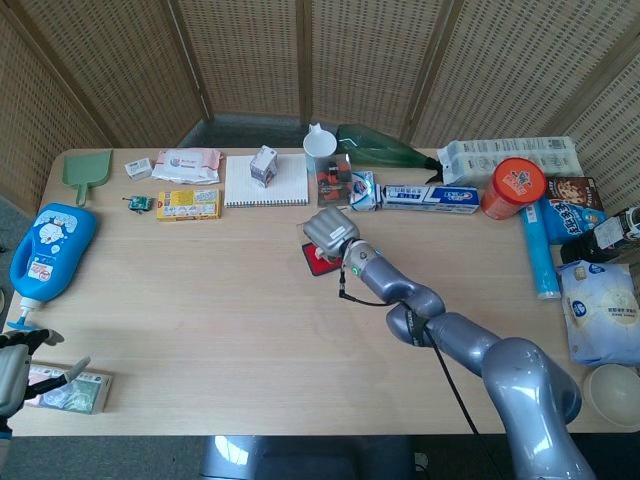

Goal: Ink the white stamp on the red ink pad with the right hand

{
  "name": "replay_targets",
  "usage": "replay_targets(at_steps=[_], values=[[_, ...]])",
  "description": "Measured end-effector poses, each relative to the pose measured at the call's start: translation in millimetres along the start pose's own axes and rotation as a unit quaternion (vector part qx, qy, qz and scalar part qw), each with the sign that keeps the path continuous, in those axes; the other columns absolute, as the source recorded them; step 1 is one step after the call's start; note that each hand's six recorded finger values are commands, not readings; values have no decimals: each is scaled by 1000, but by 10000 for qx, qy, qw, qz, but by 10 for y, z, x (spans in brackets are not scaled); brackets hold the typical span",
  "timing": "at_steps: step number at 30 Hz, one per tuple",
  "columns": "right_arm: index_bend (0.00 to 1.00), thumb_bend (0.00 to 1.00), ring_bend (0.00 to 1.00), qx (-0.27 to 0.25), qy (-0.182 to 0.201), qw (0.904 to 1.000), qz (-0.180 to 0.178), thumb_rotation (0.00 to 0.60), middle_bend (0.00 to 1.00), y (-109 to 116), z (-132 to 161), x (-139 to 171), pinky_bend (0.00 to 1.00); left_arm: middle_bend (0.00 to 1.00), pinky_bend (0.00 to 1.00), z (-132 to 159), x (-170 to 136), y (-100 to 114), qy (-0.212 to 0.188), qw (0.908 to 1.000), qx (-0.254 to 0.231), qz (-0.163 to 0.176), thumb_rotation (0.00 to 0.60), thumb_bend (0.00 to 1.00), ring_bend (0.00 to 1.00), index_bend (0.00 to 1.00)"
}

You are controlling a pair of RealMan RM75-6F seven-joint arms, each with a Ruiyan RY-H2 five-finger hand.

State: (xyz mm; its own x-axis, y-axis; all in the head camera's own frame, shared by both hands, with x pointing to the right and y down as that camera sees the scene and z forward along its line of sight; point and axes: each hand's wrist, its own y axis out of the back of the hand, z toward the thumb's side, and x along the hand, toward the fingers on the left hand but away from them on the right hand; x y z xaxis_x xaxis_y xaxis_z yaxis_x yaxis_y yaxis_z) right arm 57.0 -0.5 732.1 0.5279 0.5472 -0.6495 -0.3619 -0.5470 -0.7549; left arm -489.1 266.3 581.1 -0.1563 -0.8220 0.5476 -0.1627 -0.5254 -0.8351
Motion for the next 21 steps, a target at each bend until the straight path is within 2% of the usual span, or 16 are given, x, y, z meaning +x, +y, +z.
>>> replay_targets(at_steps=[10, 21], values=[[707, 456, 1000, 276, -74, 9994, 203, 600, 1000, -110, -50, -42, 1000, 401, 182, -13, -2, -10, 13, 10000, -1, -4, 188, 117, 299, 369], [709, 456, 1000, 377, -48, 9989, 258, 600, 1000, -149, 13, -82, 1000, 401, 181, -35, -20, -2, 28, 10000, 1, 8, 190, 117, 297, 370]])
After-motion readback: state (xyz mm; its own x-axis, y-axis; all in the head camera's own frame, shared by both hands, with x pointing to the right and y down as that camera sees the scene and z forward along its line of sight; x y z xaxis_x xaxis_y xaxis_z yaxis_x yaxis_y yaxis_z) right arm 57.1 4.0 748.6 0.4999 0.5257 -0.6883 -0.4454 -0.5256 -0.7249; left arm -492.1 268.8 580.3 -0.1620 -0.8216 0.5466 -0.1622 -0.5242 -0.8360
